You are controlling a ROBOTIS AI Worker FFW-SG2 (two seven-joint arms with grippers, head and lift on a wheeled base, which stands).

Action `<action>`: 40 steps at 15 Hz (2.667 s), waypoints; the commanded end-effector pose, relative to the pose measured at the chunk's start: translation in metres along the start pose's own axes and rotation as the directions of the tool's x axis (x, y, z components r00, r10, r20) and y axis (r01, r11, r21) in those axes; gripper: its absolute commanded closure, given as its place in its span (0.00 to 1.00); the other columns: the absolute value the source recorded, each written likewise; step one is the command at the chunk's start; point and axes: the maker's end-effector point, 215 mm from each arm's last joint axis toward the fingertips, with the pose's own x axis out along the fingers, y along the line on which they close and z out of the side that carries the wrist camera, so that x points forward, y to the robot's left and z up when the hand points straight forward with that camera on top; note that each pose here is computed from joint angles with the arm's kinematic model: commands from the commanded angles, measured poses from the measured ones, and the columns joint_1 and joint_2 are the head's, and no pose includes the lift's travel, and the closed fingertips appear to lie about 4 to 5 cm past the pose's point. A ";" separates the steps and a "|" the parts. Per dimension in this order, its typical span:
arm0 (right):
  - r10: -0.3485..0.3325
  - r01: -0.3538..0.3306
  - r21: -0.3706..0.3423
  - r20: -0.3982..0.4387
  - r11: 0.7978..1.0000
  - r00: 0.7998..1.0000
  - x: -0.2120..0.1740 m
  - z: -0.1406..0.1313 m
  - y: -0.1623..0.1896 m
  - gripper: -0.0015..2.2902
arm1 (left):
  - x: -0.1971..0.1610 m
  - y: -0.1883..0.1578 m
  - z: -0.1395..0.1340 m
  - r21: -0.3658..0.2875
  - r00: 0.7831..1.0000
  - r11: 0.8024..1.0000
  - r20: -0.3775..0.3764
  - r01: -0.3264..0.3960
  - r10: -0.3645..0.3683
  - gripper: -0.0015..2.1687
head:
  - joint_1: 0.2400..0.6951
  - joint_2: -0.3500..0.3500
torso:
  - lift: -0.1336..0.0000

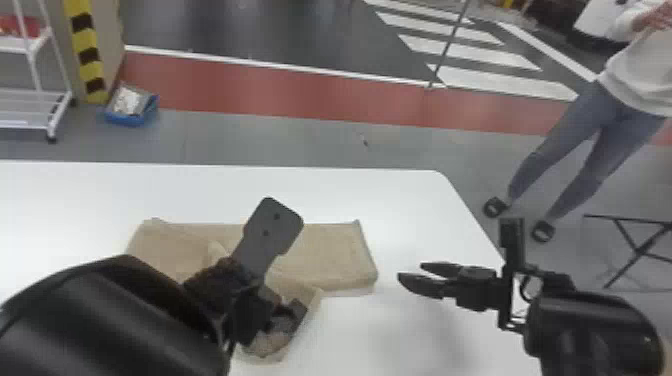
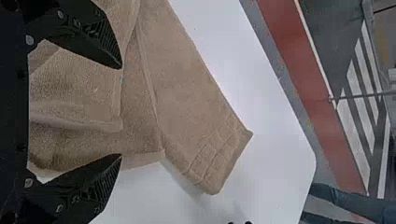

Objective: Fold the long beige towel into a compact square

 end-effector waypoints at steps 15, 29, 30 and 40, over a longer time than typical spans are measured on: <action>0.085 -0.153 -0.623 -0.138 0.767 0.987 0.042 0.027 0.168 0.04 | -0.102 0.279 -0.044 -0.534 0.907 0.807 0.162 -0.252 0.390 0.04 | 1.00 0.40 | 0.07; 0.010 -0.345 -0.794 -0.394 0.501 0.919 0.100 -0.022 0.230 0.16 | -0.113 0.291 -0.099 -0.604 0.909 0.752 0.107 -0.263 0.403 0.04 | 1.00 0.72 | 0.07; 0.009 -0.344 -0.796 -0.392 0.498 0.920 0.104 -0.021 0.231 0.17 | -0.114 0.290 -0.100 -0.605 0.909 0.752 0.107 -0.263 0.404 0.04 | 1.00 0.73 | 0.07; 0.008 -0.403 -0.775 -0.457 0.486 0.889 0.109 -0.028 0.234 0.56 | -0.114 0.286 -0.100 -0.601 0.911 0.756 0.108 -0.259 0.398 0.04 | 1.00 0.78 | 0.07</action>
